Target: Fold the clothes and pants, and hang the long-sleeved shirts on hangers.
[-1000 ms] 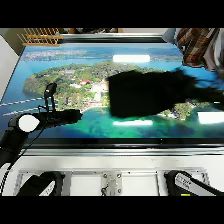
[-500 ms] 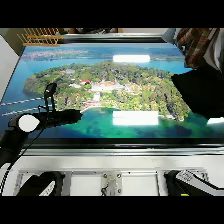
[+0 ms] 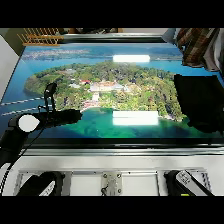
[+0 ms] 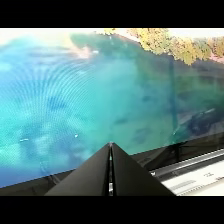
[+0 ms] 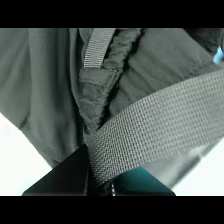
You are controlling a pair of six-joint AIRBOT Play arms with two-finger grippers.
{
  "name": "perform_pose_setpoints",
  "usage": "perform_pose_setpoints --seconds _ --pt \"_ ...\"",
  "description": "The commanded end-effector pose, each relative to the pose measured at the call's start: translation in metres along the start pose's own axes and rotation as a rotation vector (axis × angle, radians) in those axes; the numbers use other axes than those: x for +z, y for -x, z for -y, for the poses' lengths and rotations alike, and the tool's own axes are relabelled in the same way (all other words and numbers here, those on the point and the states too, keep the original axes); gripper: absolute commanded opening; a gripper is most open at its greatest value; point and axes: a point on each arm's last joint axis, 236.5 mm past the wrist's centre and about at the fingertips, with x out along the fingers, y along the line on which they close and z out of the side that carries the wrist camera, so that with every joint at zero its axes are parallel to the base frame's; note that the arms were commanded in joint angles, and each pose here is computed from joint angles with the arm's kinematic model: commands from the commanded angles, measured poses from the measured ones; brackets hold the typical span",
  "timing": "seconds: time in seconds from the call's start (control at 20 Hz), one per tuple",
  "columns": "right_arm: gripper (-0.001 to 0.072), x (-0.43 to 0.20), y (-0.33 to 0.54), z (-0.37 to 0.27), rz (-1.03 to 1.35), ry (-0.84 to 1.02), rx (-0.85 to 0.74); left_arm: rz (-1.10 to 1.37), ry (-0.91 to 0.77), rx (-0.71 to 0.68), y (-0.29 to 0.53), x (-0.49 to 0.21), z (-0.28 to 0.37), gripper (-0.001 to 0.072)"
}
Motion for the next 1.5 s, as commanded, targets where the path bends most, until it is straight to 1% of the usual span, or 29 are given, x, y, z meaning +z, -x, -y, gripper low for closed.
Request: perform_pose_setpoints --seconds 0.0,0.05,0.1,0.2,0.25,0.35,0.4,0.45,0.55,0.6,0.7,0.75,0.8,0.85,0.9,1.05,1.45 --pt "0.0378 -0.021 0.013 0.016 -0.039 0.042 -0.083 0.0 -0.003 0.001 0.0 0.0 0.0 0.001" --pt "0.0629 -0.021 0.018 0.016 -0.032 0.049 -0.087 0.0 -0.003 0.001 0.0 0.0 0.0 0.001" --pt "0.0667 -0.018 0.024 0.016 -0.009 0.063 -0.093 0.0 -0.003 0.001 0.0 0.0 0.0 0.001" --pt "0.0666 0.003 0.049 0.005 0.086 0.148 -0.081 0.0 -0.003 0.001 0.0 0.0 0.0 0.001" --pt "0.0667 0.017 0.067 -0.012 0.164 0.189 -0.037 0.0 -0.003 0.001 0.0 0.0 0.0 0.001" --pt "0.0667 0.034 0.114 -0.075 0.333 0.294 0.138 0.0 -0.003 0.001 0.0 0.0 0.0 0.001" --pt "0.0667 0.026 0.136 -0.117 0.384 0.375 0.263 0.0 -0.003 0.0 0.0 0.0 0.0 0.001" --pt "0.0666 0.005 0.153 -0.158 0.398 0.464 0.394 0.0 -0.003 0.0 0.0 0.0 0.0 0.001" --pt "0.0667 -0.053 0.168 -0.215 0.326 0.644 0.578 0.0 -0.003 0.0 0.0 0.0 0.0 0.001" --pt "0.0667 -0.089 0.168 -0.233 0.258 0.74 0.632 0.0 -0.003 0.0 0.0 0.0 0.0 0.001" --pt "0.0663 -0.146 0.163 -0.253 0.16 0.936 0.686 0.005 -0.003 0.0 0.0 0.001 0.0 0.001" --pt "0.0565 -0.168 0.16 -0.259 0.132 1.023 0.695 0.01 -0.002 -0.001 0.0 0.002 0.0 0.001" --pt "0.0383 -0.185 0.158 -0.262 0.107 1.084 0.702 0.01 -0.002 0.0 0.0 0.002 0.0 0.001" --pt "0.0158 -0.199 0.155 -0.265 0.084 1.133 0.709 0.009 -0.002 0.0 0.0 0.002 0.0 0.001" --pt "0.0022 -0.209 0.154 -0.267 0.065 1.163 0.719 0.008 -0.002 0.0 0.0 0.002 0.0 0.001" --pt "0.002 -0.223 0.151 -0.265 0.016 1.194 0.725 0.007 -0.002 0.0 0.0 0.002 0.0 0.001" --pt "0.0021 -0.224 0.15 -0.265 0.009 1.194 0.723 0.009 -0.002 -0.001 0.0 0.002 0.0 0.001"
